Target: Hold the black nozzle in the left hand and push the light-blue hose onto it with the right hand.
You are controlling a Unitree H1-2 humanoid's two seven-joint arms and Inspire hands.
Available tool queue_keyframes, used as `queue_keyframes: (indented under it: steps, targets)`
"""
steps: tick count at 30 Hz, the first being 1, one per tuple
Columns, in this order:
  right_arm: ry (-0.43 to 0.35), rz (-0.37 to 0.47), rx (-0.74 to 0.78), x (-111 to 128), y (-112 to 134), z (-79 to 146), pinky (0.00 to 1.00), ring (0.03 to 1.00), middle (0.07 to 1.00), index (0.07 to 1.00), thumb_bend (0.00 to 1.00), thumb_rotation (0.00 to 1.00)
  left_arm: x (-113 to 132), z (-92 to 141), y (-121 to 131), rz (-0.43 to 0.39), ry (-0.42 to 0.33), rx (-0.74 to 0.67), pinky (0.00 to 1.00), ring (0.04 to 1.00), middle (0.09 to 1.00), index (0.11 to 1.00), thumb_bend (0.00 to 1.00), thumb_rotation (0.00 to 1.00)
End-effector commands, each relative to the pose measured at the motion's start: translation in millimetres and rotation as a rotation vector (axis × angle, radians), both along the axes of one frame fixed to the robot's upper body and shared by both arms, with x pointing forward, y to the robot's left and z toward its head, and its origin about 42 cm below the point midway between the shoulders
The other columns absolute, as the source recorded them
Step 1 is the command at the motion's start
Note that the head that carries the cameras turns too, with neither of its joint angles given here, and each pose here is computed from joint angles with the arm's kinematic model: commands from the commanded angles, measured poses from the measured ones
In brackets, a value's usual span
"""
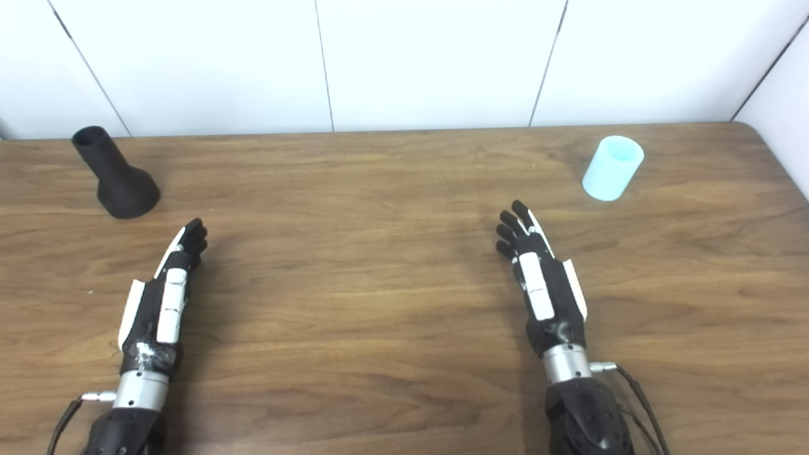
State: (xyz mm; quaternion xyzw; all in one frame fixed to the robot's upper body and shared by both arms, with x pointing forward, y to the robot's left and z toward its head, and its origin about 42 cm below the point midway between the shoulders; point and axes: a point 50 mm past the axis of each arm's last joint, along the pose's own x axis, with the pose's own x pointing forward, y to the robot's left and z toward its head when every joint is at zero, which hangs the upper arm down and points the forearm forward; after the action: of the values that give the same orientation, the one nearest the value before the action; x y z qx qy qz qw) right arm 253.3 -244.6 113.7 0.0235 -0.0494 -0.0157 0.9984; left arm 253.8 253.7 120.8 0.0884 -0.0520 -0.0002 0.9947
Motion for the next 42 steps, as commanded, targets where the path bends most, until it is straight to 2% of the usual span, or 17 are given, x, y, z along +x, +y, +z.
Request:
queue_keyframes:
  steps: [1,6,8,11,16,21,25,28,33,36,39,41,42]
  targets:
    - [0.007,-0.002,0.008,-3.9,-0.1,-5.3,0.89,0.909,0.907,0.934,0.59,0.88,1.8,0.4,-1.8,-0.006,0.000,-0.004,0.99,0.963,0.956,0.948,0.44,1.00]
    - [0.009,-0.003,0.006,-5.6,-1.2,-8.5,0.89,0.910,0.907,0.936,0.59,0.88,0.7,-2.3,-2.6,-0.007,0.008,0.003,0.99,0.966,0.961,0.951,0.44,1.00]
    - [0.007,-0.003,0.002,-7.2,-3.6,-12.0,0.90,0.910,0.910,0.938,0.58,0.88,-1.5,-5.4,-4.9,0.000,0.025,0.008,0.99,0.965,0.954,0.944,0.51,0.98]
    - [0.012,-0.005,0.004,-9.9,-8.7,-17.6,0.91,0.915,0.913,0.950,0.56,0.89,-4.6,-10.2,-10.6,0.001,0.035,0.005,1.00,0.966,0.950,0.936,0.54,0.97]
    - [0.024,-0.001,0.015,-12.3,-18.4,-25.3,0.95,0.947,0.939,0.968,0.56,0.90,-7.2,-16.0,-18.2,-0.015,0.043,0.028,0.99,0.963,0.953,0.942,0.53,0.99]
    - [0.014,0.017,0.022,-11.6,-24.9,-31.4,0.94,0.950,0.951,0.980,0.55,0.90,-7.5,-23.1,-23.8,-0.025,0.037,0.043,0.96,0.962,0.959,0.949,0.51,1.00]
    - [0.014,0.014,0.036,-11.6,-27.4,-30.1,0.92,0.940,0.947,0.974,0.57,0.87,-6.7,-26.7,-27.8,-0.026,0.033,0.036,0.92,0.951,0.957,0.948,0.43,0.99]
    - [0.015,0.013,0.041,-11.5,-29.5,-31.0,0.91,0.936,0.947,0.975,0.59,0.85,-6.1,-29.9,-29.8,-0.027,0.033,0.038,0.92,0.955,0.954,0.944,0.46,0.95]
    - [0.034,0.004,0.045,-13.1,-29.8,-31.7,0.91,0.937,0.939,0.965,0.62,0.84,-8.8,-32.8,-31.8,-0.020,0.047,0.041,0.93,0.957,0.951,0.938,0.52,0.95]
    - [0.032,0.007,0.046,-12.9,-29.7,-33.1,0.92,0.944,0.944,0.969,0.61,0.84,-10.5,-33.6,-32.9,-0.008,0.056,0.036,0.96,0.959,0.949,0.935,0.51,0.89]
    - [0.032,0.008,0.047,-12.6,-29.1,-36.9,0.89,0.924,0.929,0.954,0.63,0.82,-10.8,-33.9,-32.4,0.011,0.056,0.052,0.95,0.949,0.943,0.936,0.47,0.81]
    - [0.029,0.011,0.044,-12.5,-28.5,-38.9,0.89,0.925,0.931,0.953,0.62,0.82,-10.5,-29.5,-31.2,0.048,0.048,0.041,0.92,0.934,0.934,0.931,0.47,0.67]
    - [0.027,0.012,0.037,-12.4,-28.4,-39.4,0.90,0.931,0.937,0.957,0.62,0.82,-10.2,-26.6,-29.8,0.071,0.036,0.037,0.91,0.929,0.932,0.930,0.50,0.55]
